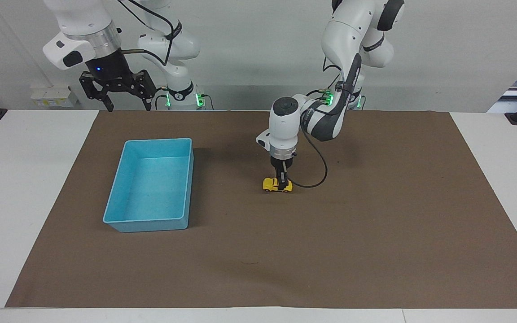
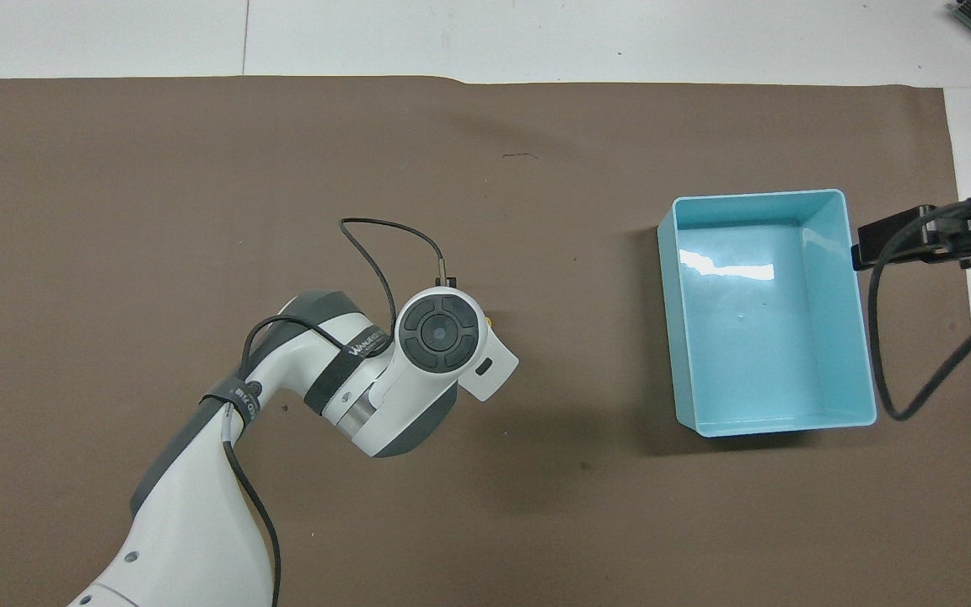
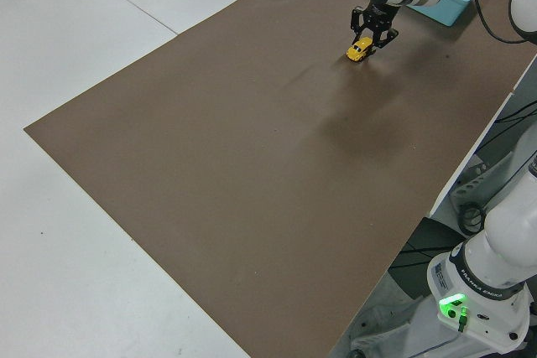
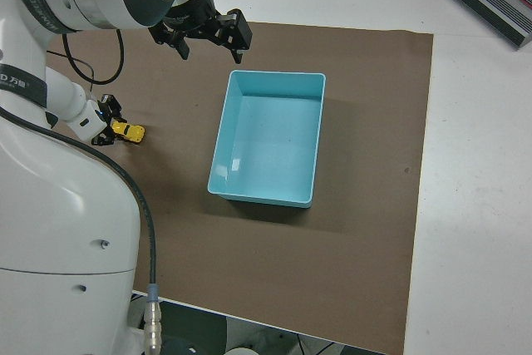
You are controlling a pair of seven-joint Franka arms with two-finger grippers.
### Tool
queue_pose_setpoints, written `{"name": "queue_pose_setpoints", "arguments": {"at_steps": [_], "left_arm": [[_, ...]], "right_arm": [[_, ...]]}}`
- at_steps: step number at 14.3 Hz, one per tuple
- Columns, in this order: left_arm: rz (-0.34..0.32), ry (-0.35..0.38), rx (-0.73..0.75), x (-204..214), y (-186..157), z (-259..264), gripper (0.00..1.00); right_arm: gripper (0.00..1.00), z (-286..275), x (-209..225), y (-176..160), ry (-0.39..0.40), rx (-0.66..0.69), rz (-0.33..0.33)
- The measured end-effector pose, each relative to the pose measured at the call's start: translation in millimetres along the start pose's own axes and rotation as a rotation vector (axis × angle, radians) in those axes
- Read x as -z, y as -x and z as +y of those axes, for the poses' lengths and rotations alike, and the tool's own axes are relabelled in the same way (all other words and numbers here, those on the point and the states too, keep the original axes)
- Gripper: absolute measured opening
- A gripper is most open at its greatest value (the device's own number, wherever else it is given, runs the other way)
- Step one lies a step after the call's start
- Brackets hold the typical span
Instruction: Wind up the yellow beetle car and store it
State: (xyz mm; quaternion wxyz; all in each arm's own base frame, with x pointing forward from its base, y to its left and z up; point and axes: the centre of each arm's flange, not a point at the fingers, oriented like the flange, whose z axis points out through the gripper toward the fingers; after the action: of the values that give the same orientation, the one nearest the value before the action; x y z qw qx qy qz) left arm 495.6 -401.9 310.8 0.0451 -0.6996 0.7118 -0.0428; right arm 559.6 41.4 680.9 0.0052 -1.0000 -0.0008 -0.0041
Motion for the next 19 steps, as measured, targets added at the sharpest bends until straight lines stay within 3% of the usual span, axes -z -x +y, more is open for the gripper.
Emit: {"name": "queue_pose_setpoints", "arguments": {"at_steps": [5, 19], "left_arm": [[-0.018, 0.006, 0.020, -0.8, 16.6, -4.1, 0.47], [-0.059, 0.037, -0.019, -3.9, 110.2, -25.5, 0.47]], "right_arm": [[1.00, 0.0, 0.0, 0.0, 0.000, 0.000, 0.000], [1.00, 0.0, 0.0, 0.0, 0.000, 0.000, 0.000]]}}
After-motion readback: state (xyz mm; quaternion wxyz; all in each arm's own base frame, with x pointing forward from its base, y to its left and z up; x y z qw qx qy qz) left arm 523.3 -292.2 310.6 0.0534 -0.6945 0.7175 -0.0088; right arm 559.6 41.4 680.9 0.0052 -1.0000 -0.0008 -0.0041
